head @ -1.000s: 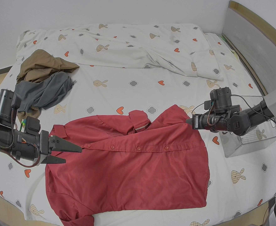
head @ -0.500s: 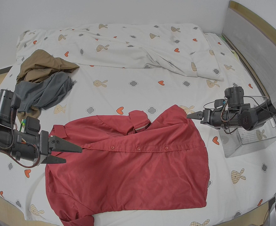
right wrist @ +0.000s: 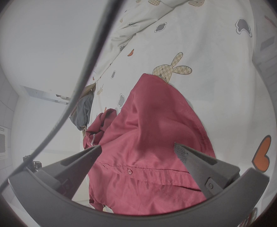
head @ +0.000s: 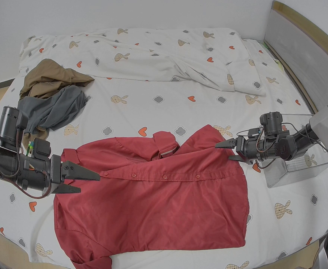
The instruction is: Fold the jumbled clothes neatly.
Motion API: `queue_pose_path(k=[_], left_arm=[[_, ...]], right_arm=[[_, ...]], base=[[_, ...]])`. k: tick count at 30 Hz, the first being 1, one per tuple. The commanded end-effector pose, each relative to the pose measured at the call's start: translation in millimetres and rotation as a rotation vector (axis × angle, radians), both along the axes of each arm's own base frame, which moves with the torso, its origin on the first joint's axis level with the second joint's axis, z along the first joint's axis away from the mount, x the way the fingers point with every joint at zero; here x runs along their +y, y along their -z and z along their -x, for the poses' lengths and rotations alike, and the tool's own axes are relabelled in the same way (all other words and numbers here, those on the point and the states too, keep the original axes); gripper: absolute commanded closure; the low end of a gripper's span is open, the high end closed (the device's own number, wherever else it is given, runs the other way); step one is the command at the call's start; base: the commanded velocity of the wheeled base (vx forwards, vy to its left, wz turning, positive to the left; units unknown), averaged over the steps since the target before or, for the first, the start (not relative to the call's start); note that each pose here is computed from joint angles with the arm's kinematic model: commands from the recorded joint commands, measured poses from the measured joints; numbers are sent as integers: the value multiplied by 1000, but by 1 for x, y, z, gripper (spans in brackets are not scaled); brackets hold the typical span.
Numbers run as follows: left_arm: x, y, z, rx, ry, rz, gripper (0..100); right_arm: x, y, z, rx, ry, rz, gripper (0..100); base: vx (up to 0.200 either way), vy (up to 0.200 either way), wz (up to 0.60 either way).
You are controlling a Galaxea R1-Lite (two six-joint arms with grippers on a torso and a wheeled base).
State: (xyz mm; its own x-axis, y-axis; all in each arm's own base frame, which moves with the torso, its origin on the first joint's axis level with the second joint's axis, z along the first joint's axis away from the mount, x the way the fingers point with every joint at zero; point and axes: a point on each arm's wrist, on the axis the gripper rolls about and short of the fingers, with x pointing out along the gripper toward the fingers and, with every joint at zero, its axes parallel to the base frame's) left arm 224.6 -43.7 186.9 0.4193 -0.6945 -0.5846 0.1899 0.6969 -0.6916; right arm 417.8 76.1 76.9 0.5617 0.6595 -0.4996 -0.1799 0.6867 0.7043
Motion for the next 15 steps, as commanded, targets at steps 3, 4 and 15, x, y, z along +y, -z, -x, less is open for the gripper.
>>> queue_pose_path(k=[3,4,15], left_arm=[[-3,2,-5,-2,6,0,0],[-3,3,-7,-5,5,-1,0],[-24,10,-53,-120,-38,-196,0]], right_arm=[[-1,22,-8,43,11,9,0],[-3,24,-9,44,16,9,0],[-27,-6,14,21,69,8,0]], base=[[0,0,0],[0,0,0],[0,0,0]])
